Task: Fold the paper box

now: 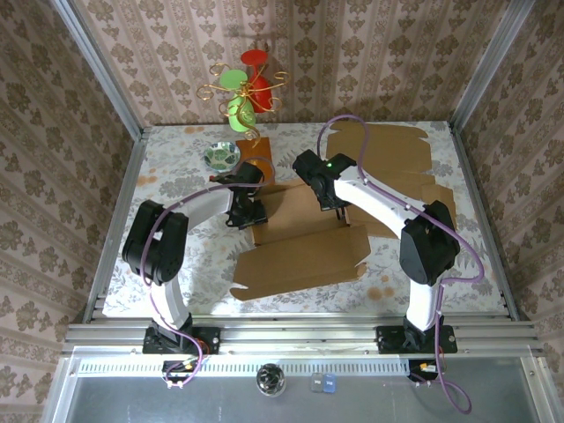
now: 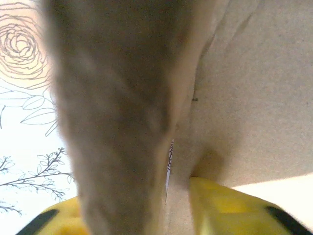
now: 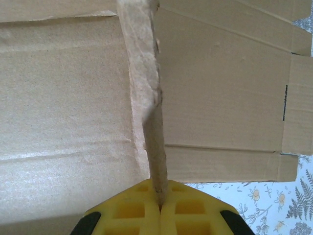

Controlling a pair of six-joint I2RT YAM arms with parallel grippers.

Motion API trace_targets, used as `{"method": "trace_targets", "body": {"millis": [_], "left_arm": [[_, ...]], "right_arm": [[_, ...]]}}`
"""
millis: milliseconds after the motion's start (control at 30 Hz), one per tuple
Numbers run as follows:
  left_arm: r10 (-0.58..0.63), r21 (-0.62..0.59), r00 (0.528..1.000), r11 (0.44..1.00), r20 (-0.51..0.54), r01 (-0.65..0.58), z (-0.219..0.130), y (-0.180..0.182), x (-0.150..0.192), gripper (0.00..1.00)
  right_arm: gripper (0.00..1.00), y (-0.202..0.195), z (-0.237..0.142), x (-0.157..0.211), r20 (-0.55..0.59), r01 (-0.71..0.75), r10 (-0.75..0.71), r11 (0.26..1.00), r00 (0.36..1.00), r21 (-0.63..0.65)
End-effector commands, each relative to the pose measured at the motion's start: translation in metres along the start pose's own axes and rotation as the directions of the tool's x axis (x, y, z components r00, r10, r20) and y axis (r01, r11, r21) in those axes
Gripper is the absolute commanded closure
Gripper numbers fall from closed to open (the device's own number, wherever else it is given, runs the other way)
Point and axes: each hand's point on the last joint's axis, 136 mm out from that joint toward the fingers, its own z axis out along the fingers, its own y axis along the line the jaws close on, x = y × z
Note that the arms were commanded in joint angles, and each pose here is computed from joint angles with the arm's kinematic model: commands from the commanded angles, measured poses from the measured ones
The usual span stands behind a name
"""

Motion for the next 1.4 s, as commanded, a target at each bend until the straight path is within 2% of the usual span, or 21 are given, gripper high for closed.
{"method": "trace_targets", "body": {"millis": [0, 233, 400, 667, 867, 1033, 1167, 1367], "left_arm": [[0.010, 0.086, 1.000, 0.996, 0.020, -0.012, -0.023, -0.020, -0.004, 0.52], [-0.017, 0.201, 1.000, 0.979, -0.011, 0.018, -0.036, -0.035, 0.001, 0.41], [-0.032, 0.253, 0.999, 0.967, -0.011, 0.034, -0.051, -0.040, -0.001, 0.28], [-0.033, 0.228, 0.999, 0.973, -0.034, 0.040, -0.059, -0.032, 0.003, 0.24], [-0.019, 0.159, 0.996, 0.987, 0.093, 0.004, -0.095, -0.019, -0.011, 0.26], [-0.023, 0.130, 0.972, 0.991, 0.235, -0.008, -0.142, -0.008, -0.024, 0.28], [-0.048, 0.136, 0.945, 0.991, 0.324, 0.004, -0.177, 0.003, -0.028, 0.29], [-0.097, 0.132, 0.902, 0.990, 0.420, 0.045, -0.224, 0.030, -0.031, 0.30]], "right_arm": [[1.00, 0.001, 0.009, 0.007, -0.033, -0.029, 0.029, 1.000, 0.999, 0.009], [1.00, 0.002, 0.014, 0.012, -0.060, -0.045, 0.045, 0.999, 0.997, 0.000], [1.00, 0.001, 0.017, 0.015, -0.078, -0.064, 0.063, 0.998, 0.995, -0.010], [1.00, 0.000, 0.020, 0.019, -0.098, -0.094, 0.091, 0.995, 0.991, -0.022], [1.00, -0.005, 0.023, 0.024, -0.130, -0.155, 0.149, 0.987, 0.980, -0.034], [1.00, -0.015, 0.030, 0.032, -0.191, -0.291, 0.275, 0.955, 0.942, -0.060], [1.00, -0.025, 0.033, 0.036, -0.231, -0.411, 0.386, 0.908, 0.893, -0.073], [1.00, -0.036, 0.039, 0.045, -0.305, -0.595, 0.548, 0.800, 0.779, -0.081]]}}
